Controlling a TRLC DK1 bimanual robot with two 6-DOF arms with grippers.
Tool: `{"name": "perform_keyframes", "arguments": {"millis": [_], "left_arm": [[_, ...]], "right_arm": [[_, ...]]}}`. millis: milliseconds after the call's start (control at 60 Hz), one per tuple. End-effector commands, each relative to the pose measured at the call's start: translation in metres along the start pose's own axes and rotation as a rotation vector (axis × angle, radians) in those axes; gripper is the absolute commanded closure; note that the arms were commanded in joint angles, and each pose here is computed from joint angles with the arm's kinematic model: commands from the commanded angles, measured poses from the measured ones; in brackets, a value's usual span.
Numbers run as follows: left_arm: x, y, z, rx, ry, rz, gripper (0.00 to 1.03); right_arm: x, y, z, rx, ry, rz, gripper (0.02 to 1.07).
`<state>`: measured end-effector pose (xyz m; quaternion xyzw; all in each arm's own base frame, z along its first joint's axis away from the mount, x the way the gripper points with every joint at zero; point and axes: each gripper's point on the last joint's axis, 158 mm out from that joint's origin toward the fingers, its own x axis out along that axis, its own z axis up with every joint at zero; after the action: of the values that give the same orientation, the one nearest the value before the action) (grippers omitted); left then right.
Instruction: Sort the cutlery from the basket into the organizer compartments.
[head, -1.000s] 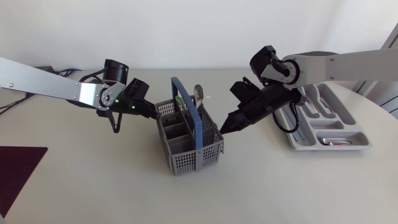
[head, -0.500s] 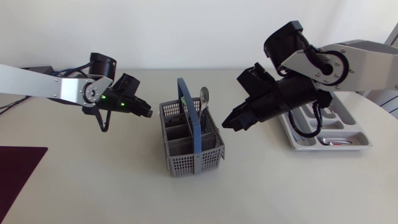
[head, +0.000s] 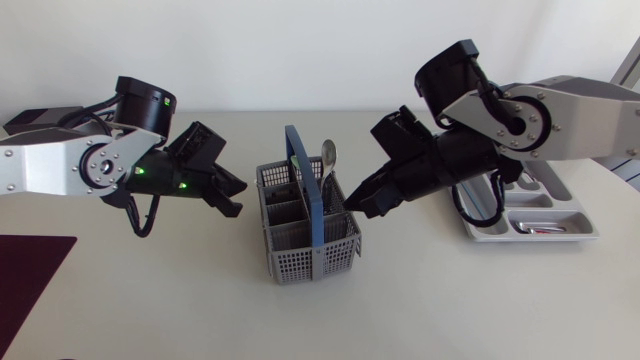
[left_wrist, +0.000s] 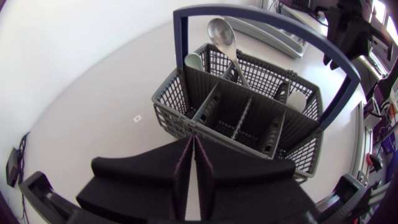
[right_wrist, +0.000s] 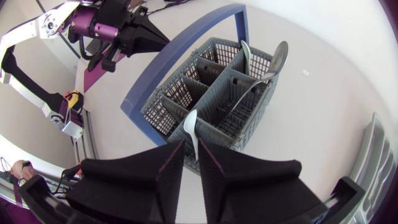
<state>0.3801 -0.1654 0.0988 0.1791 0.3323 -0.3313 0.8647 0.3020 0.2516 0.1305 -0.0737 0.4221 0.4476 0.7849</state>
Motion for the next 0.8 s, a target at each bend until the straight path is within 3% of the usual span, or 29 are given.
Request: {"name": "perform_keyframes", "arguments": {"millis": [0,83,317,533,783], "left_arm": [[0.007,0.0,-0.014,0.02,0.042,0.007,0.97],[0.02,0.022,-0.017,0.006,0.069,0.061,0.97],[0.07,0.075,-0.016,-0.084,0.11,0.109,0.97],[0.104,0.058,0.0,-0.075,0.11,0.063,0.97],[0.132,0.035,0.034,-0.032,0.075,0.022,0.97]], "right_arm": [[0.016,-0.01,-0.019,0.053,0.044,-0.009,0.9],[0.018,-0.024,-0.027,0.071,0.047,-0.042,1.01],[0.022,-0.043,-0.053,0.098,0.09,-0.108,1.01],[0.038,-0.038,-0.069,0.11,0.147,-0.084,1.01],[0.05,-0.004,-0.06,0.082,0.159,0.015,1.01]]}}
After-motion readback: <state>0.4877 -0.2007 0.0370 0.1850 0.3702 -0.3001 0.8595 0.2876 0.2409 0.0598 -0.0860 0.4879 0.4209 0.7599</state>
